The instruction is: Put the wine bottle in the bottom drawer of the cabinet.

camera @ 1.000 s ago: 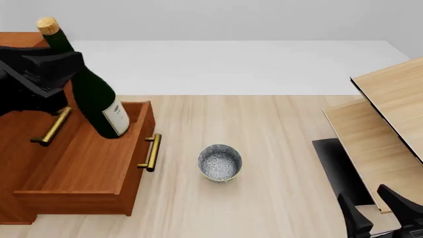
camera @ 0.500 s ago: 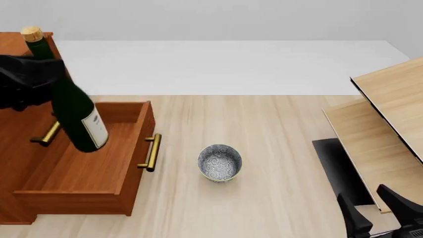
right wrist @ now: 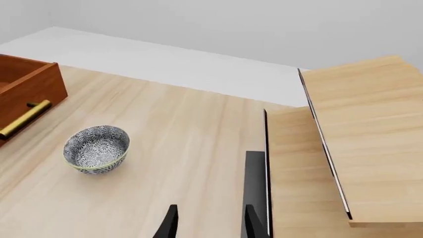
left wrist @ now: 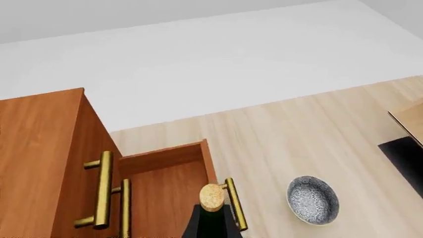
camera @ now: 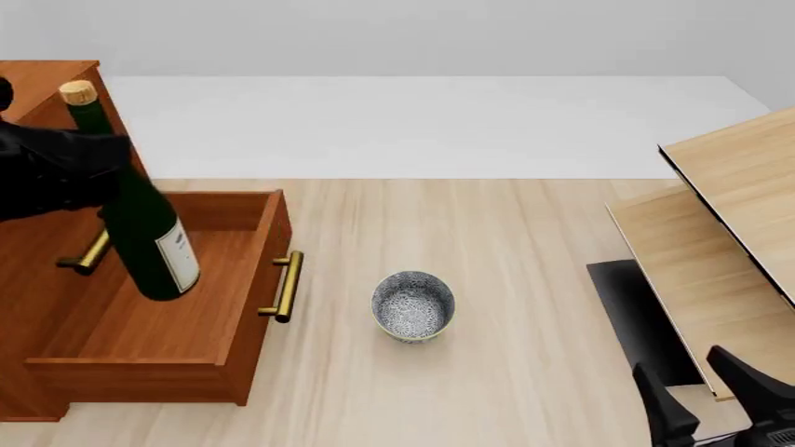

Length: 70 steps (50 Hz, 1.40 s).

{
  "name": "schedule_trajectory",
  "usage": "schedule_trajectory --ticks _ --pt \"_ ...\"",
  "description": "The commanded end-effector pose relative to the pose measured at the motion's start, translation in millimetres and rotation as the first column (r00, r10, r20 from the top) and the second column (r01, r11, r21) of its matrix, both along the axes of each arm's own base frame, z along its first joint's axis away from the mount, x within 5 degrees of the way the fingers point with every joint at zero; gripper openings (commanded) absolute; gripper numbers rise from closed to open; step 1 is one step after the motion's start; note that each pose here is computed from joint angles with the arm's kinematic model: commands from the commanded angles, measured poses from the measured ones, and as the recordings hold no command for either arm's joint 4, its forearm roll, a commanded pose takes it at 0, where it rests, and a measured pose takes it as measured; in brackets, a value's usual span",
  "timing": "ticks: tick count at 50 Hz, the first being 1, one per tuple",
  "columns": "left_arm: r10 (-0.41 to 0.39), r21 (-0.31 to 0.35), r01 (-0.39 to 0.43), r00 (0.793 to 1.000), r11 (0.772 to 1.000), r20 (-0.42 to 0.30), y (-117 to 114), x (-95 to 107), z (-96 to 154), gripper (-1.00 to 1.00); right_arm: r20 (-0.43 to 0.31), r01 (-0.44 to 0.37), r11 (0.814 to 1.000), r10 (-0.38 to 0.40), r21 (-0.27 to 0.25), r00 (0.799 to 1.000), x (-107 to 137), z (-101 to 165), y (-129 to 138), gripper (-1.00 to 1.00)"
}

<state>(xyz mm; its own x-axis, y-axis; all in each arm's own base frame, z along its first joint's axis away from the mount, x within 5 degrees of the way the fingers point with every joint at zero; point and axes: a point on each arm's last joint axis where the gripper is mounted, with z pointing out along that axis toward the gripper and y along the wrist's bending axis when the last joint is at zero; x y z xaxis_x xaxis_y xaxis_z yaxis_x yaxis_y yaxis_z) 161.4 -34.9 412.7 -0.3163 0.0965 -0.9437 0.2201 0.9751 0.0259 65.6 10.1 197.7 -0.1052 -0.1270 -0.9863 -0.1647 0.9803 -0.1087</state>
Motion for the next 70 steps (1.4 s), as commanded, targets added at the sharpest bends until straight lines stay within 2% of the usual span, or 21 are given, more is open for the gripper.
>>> schedule_trajectory --ticks 1,10,24,27,28,30,32,43,70 --pt "0.029 0.004 -0.029 1.000 1.000 -0.010 4 6 -4 -1.00 -0.003 0.000 1.000 0.000 -0.001 1.000 2 0 0 1.00" --pt "0.048 -0.018 -0.050 0.997 0.999 -0.061 3 18 -15 -1.00 -0.004 -0.002 1.000 0.002 -0.001 1.000 2 0 0 1.00" --pt "0.067 -0.019 -0.070 0.993 0.997 -0.096 5 25 -29 -1.00 -0.005 -0.002 1.000 0.002 0.000 1.000 1 0 0 1.00" --pt "0.068 -0.024 -0.071 0.993 0.997 -0.099 4 26 -29 -1.00 -0.006 -0.002 1.000 0.002 -0.001 1.000 1 0 0 1.00" --pt "0.067 0.001 -0.067 0.994 0.998 -0.091 6 26 -29 -1.00 -0.006 -0.002 1.000 0.002 0.000 1.000 2 0 0 1.00" --pt "0.071 -0.026 -0.074 0.992 0.997 -0.104 4 27 -30 -1.00 -0.006 -0.002 1.000 0.002 -0.001 1.000 2 0 0 1.00" --pt "0.073 -0.009 -0.074 0.993 0.997 -0.093 6 27 -30 -1.00 -0.006 -0.002 1.000 0.002 -0.001 1.000 2 0 0 1.00" --pt "0.073 -0.020 -0.076 0.991 0.997 -0.114 5 29 -39 -1.00 -0.006 -0.002 1.000 0.002 -0.002 1.000 1 0 0 1.00" --pt "0.068 0.008 -0.067 0.987 0.998 -0.144 4 34 -62 -1.00 -0.008 -0.005 1.000 0.005 -0.002 1.000 1 0 1 1.00"
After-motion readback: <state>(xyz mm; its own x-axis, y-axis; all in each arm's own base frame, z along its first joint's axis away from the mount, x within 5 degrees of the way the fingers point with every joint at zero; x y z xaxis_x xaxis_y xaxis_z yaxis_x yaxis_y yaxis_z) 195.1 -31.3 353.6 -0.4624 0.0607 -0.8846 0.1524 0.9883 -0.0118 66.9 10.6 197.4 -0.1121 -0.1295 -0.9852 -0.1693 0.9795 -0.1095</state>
